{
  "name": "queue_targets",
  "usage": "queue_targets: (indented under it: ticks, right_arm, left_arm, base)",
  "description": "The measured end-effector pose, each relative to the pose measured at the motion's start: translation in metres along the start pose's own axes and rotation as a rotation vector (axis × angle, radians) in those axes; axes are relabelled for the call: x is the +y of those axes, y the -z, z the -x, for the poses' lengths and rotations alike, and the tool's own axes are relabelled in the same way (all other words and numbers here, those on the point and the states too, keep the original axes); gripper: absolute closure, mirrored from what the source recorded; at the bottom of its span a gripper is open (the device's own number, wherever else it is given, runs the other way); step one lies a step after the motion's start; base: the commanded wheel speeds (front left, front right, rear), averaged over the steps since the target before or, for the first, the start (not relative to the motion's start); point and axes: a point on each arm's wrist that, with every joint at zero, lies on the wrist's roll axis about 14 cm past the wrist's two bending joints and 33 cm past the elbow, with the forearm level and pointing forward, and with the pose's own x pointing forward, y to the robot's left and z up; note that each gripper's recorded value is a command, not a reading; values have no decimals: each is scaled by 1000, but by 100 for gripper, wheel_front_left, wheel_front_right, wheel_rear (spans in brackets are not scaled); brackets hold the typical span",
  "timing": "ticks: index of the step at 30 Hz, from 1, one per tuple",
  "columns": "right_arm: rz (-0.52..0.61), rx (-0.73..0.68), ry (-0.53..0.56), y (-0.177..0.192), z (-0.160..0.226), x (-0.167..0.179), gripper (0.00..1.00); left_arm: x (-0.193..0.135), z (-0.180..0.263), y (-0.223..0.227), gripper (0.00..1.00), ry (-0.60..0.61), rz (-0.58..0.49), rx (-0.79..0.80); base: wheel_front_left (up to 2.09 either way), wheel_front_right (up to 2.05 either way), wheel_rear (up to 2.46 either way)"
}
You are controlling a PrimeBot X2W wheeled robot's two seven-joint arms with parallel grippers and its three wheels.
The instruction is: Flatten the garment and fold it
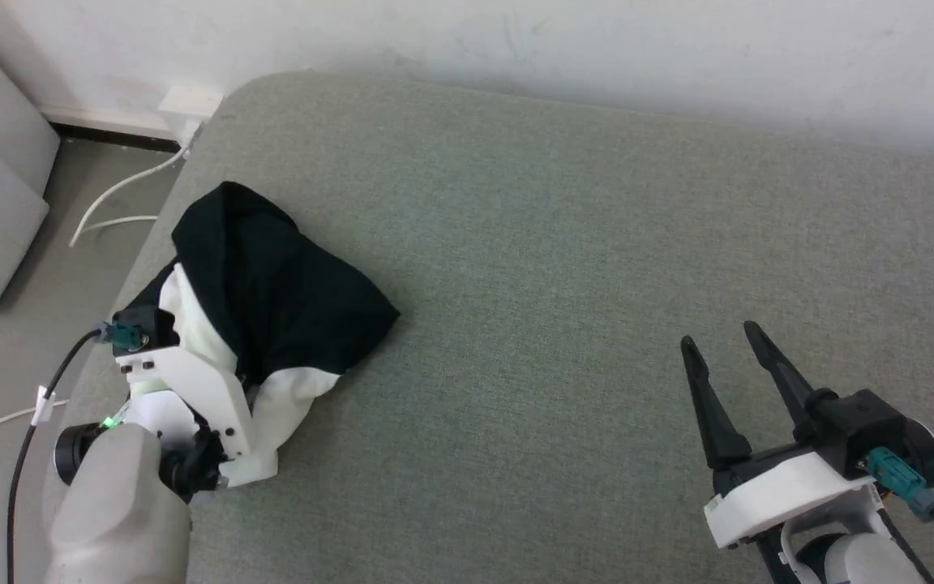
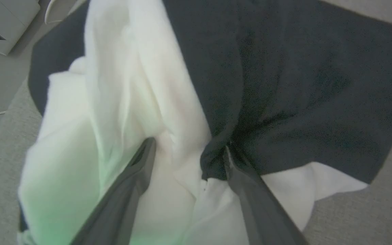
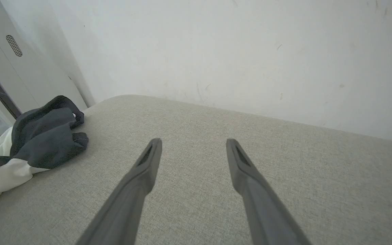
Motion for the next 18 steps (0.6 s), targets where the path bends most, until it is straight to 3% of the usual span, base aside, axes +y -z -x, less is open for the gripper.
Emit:
queue_targets:
  ticks: [4, 5, 6, 7, 8, 13, 18]
  right_arm:
    - [-13, 12, 2, 5, 0, 0, 0]
    - [-13, 10, 0, 6, 0, 0, 0]
    - [-16, 12, -2, 6, 0, 1, 0]
    - [-20, 12, -3, 7, 0, 1, 0]
    - [-24, 13, -5, 7, 0, 2, 0]
    - [-30, 3, -15, 5, -1, 6, 0]
    - [-36, -27, -15, -3, -1, 7, 0]
  left_arm:
    - [4, -6, 12, 0, -9, 5, 117]
    - [4, -6, 12, 12, -8, 4, 136]
    - [3, -6, 13, 58, -2, -3, 154]
    - [1, -7, 13, 94, 1, -12, 168]
    - [0, -7, 12, 100, 4, -16, 172]
    - [9, -4, 2, 100, -5, -27, 115]
    - [25, 7, -57, 100, -46, -54, -162]
  base:
    - [0, 0, 0]
    - [0, 0, 0]
    - [0, 0, 0]
    - [0, 0, 0]
    - [0, 0, 0]
    - [0, 0, 0]
    - [0, 0, 0]
